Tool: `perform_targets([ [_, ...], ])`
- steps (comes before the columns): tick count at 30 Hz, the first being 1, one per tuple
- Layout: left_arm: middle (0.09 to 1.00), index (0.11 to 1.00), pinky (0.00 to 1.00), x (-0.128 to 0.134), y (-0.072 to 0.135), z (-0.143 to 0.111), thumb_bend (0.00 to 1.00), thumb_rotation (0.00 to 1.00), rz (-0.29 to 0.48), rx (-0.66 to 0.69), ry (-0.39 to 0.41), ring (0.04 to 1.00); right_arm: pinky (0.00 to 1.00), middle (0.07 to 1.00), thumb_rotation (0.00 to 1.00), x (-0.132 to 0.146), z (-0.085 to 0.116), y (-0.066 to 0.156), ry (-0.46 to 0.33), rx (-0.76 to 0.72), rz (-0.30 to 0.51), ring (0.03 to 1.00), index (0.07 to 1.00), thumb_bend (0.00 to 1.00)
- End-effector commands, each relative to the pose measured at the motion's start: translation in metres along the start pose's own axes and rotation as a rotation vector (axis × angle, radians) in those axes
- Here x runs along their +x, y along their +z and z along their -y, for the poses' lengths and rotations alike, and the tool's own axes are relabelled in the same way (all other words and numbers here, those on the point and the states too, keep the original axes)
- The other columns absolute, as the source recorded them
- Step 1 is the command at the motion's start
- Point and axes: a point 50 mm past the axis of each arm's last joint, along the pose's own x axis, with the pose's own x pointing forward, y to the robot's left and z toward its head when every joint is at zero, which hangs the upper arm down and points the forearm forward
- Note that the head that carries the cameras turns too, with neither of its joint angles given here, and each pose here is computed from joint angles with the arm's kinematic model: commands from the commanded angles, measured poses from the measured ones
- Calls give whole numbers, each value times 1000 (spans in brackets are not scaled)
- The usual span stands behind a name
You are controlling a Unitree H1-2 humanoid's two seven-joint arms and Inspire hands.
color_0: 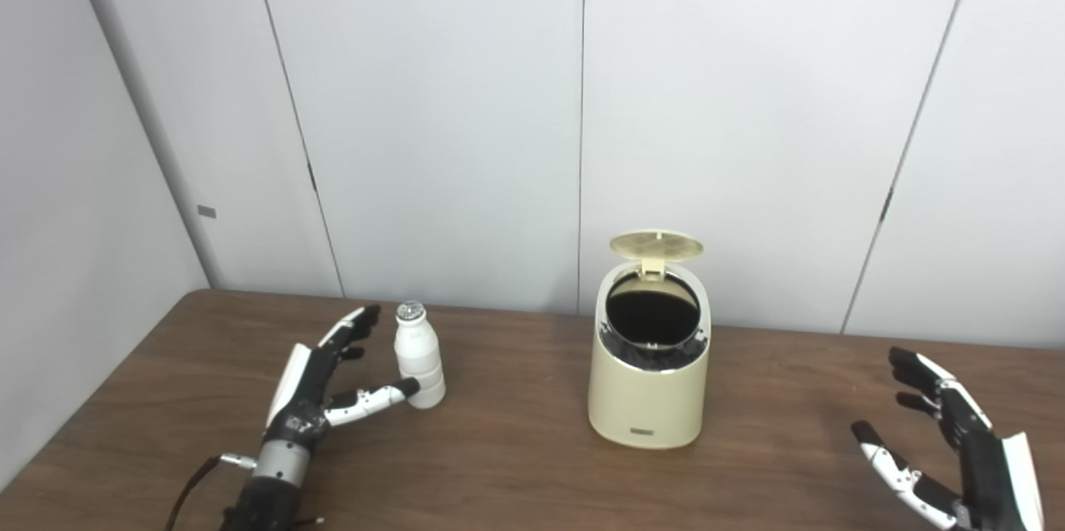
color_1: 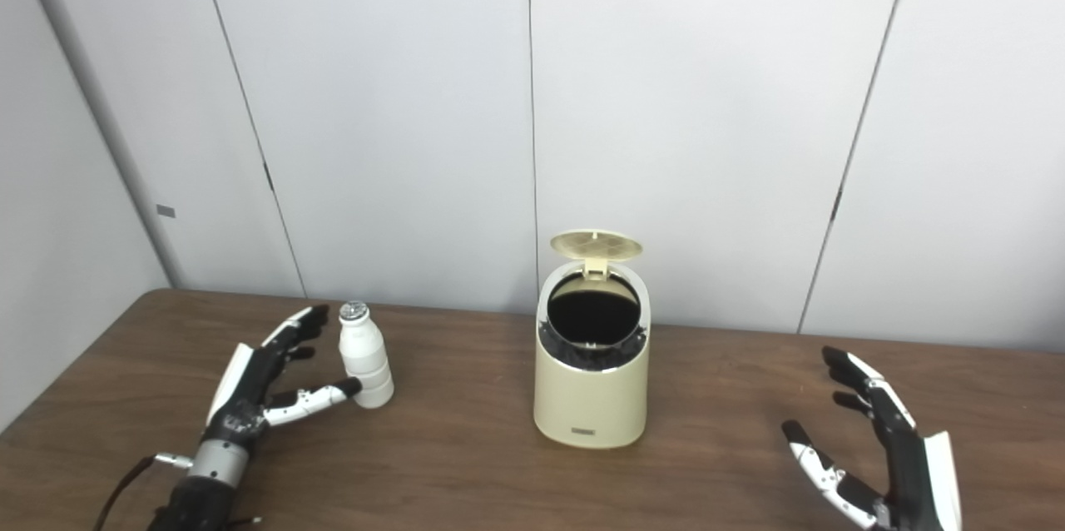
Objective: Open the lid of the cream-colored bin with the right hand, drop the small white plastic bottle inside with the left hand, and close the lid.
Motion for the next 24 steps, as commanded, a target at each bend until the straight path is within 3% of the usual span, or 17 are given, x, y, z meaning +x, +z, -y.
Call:
perform_targets([
  [1, 862, 875, 831, 8, 9, 7, 1000, 395, 29, 4, 2, 871, 706, 798, 37, 12, 6, 13, -43, 6, 68, 791, 778, 187],
  [3, 852, 866, 797, 12, 12, 10, 1000, 412, 39, 17, -8, 852, 703, 798, 96, 12, 7, 12, -43, 9, 70, 789, 777, 187],
  [6, 849, 860, 771, 16, 16, 14, 1000, 426, 48, 38, -30, 839, 705, 798, 104, 12, 7, 13, -45, 14, 69, 790, 777, 188],
  [17, 851, 861, 782, 21, 21, 26, 1000, 415, 58, 55, -73, 843, 687, 794, 315, 12, 7, 14, -43, 17, 62, 784, 767, 201],
  [21, 814, 834, 748, 24, 22, 30, 1000, 398, 36, 112, -16, 806, 686, 791, 281, 10, 6, 16, -42, 11, 63, 781, 769, 200],
  [24, 724, 746, 658, 26, 26, 34, 958, 249, 33, 166, 106, 720, 687, 790, 250, 10, 6, 17, -39, 7, 62, 783, 767, 192],
])
